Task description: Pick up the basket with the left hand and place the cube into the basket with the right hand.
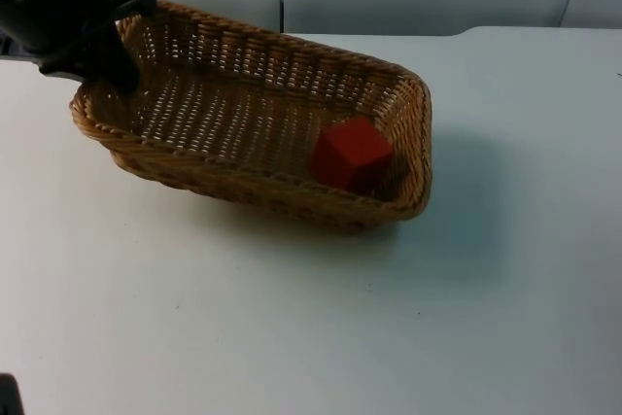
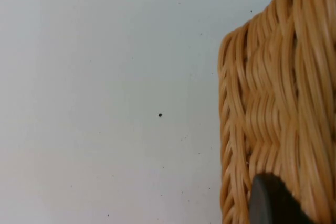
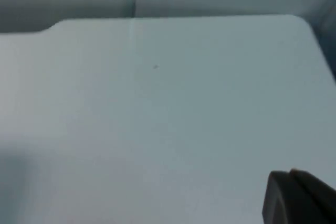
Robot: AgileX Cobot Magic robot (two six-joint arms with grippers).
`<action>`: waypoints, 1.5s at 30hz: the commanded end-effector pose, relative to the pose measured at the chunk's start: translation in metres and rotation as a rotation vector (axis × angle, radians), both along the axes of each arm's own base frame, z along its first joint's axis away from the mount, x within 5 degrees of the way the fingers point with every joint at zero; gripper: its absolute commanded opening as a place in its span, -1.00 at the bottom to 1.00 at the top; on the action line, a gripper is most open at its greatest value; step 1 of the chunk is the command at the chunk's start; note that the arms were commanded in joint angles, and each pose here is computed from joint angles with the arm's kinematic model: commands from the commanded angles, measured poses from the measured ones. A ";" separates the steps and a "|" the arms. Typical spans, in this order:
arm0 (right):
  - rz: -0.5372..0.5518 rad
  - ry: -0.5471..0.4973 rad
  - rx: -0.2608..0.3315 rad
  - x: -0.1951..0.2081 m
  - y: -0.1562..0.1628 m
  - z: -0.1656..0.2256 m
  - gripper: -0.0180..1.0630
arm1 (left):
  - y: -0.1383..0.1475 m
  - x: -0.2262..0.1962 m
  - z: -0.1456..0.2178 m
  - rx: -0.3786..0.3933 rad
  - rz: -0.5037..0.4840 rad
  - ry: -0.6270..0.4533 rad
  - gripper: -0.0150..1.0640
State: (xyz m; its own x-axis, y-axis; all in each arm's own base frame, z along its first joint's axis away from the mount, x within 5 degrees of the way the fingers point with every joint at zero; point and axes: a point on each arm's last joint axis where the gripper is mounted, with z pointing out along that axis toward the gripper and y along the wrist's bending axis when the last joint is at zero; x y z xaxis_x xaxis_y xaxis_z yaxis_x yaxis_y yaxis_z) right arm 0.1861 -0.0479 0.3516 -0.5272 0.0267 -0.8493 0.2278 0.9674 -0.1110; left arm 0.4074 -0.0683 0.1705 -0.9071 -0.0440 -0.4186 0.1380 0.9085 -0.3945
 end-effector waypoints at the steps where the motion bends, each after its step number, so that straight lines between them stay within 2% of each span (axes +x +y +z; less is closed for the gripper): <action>1: -0.054 -0.138 0.003 -0.024 -0.004 0.005 -0.97 | -0.002 0.000 0.009 -0.039 0.032 -0.015 -0.97; 3: -0.093 -0.229 -0.022 -0.057 0.000 0.004 -0.97 | -0.002 0.000 0.009 -0.039 0.032 -0.015 -0.97; 5: -0.073 -0.289 0.019 -0.082 0.012 0.003 -0.97 | -0.002 0.000 0.009 -0.039 0.032 -0.015 -0.97; 6: -0.073 -0.289 0.019 -0.082 0.012 0.003 -0.97 | -0.002 0.000 0.009 -0.039 0.032 -0.015 -0.97; 8: 0.014 -0.309 0.013 -0.104 0.028 0.000 -0.97 | -0.002 0.000 0.009 -0.039 0.032 -0.015 -0.97; 10: 0.115 -0.276 -0.045 -0.121 0.039 -0.008 -0.97 | -0.002 0.000 0.009 -0.038 0.033 -0.016 -0.97; 11: 0.115 -0.276 -0.045 -0.121 0.039 -0.008 -0.97 | -0.002 0.000 0.009 -0.038 0.033 -0.016 -0.97; 13: 0.178 -0.181 -0.086 -0.139 0.047 -0.026 -0.97 | -0.002 0.000 0.009 -0.038 0.033 -0.016 -0.97; 15: 0.202 -0.128 -0.080 -0.146 0.049 -0.042 -0.97 | -0.002 0.000 0.009 -0.038 0.033 -0.016 -0.97; 17: 0.214 -0.120 -0.071 -0.148 0.051 -0.049 -0.97 | -0.002 0.000 0.009 -0.038 0.033 -0.016 -0.97; 20: 0.266 -0.116 0.001 -0.150 0.057 -0.062 -0.97 | -0.002 0.000 0.009 -0.038 0.033 -0.016 -0.97; 21: 0.266 -0.116 0.001 -0.150 0.057 -0.062 -0.97 | -0.002 0.000 0.009 -0.038 0.033 -0.016 -0.97; 25: 0.295 -0.149 0.109 -0.153 0.063 -0.061 -0.97 | -0.001 0.001 0.009 -0.032 0.040 -0.027 -0.97; 27: 0.316 -0.134 0.117 -0.155 0.065 -0.060 -0.97 | -0.001 0.001 0.009 -0.032 0.040 -0.027 -0.97; 32: 0.376 -0.071 0.107 -0.165 0.067 -0.054 -0.97 | 0.000 0.002 0.010 -0.028 0.048 -0.039 -0.97; 34: 0.376 -0.014 0.071 -0.170 0.064 -0.054 -0.97 | 0.000 0.003 0.010 -0.024 0.056 -0.049 -0.97; 38: 0.356 0.043 0.080 -0.173 0.061 -0.058 -0.97 | 0.001 0.004 0.010 -0.022 0.060 -0.055 -0.97; 43: 0.340 0.047 0.028 -0.174 0.056 -0.058 -0.97 | 0.001 0.004 0.010 -0.022 0.060 -0.056 -0.97; 45: 0.343 0.029 0.026 -0.178 0.056 -0.058 -0.97 | 0.001 0.004 0.010 -0.022 0.060 -0.056 -0.97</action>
